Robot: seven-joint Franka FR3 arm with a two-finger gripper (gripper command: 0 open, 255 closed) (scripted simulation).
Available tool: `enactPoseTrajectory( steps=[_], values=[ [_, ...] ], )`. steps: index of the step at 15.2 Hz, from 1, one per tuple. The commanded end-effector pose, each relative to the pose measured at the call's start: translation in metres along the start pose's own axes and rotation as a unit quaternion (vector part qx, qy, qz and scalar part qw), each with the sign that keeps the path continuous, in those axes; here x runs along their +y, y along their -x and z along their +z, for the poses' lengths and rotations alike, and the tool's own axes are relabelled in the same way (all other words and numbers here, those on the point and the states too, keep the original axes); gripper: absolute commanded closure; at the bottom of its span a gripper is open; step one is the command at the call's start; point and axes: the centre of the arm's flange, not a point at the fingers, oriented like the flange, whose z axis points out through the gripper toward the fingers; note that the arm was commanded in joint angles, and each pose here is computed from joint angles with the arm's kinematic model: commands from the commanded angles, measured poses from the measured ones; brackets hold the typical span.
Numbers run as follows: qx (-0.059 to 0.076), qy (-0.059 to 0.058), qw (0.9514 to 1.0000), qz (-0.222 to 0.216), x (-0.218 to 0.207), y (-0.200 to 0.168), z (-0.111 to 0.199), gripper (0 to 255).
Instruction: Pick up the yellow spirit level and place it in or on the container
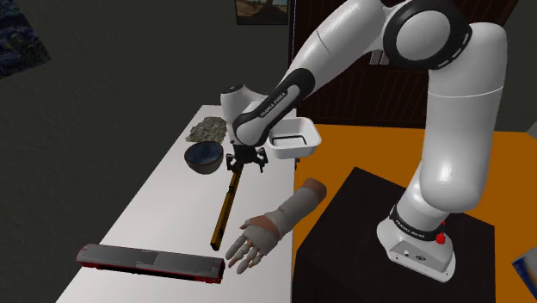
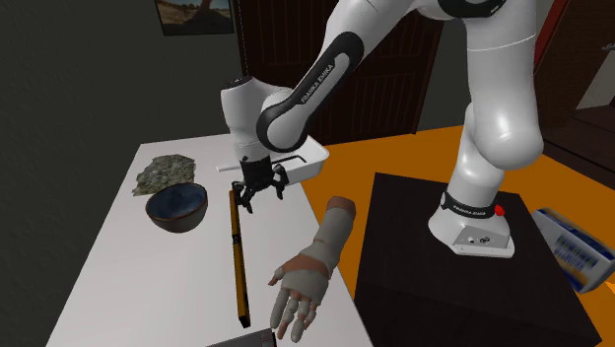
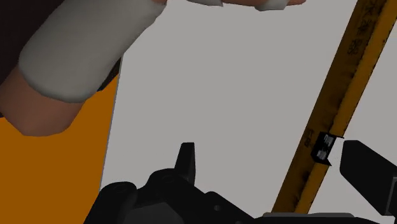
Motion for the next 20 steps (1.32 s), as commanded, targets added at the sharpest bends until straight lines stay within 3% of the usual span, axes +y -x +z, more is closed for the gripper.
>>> enactPoseTrajectory(
  steps=[1,6,11,20],
  values=[
    [-0.005,-0.001,0.9996,0.026,-0.017,-0.012,0.018,0],
    [-0.017,-0.005,0.9960,0.088,-0.055,-0.042,0.064,0],
    [-0.029,-0.009,0.9884,0.149,-0.089,-0.076,0.110,0],
    [-0.029,-0.009,0.9880,0.152,-0.091,-0.075,0.151,0]
  ],
)
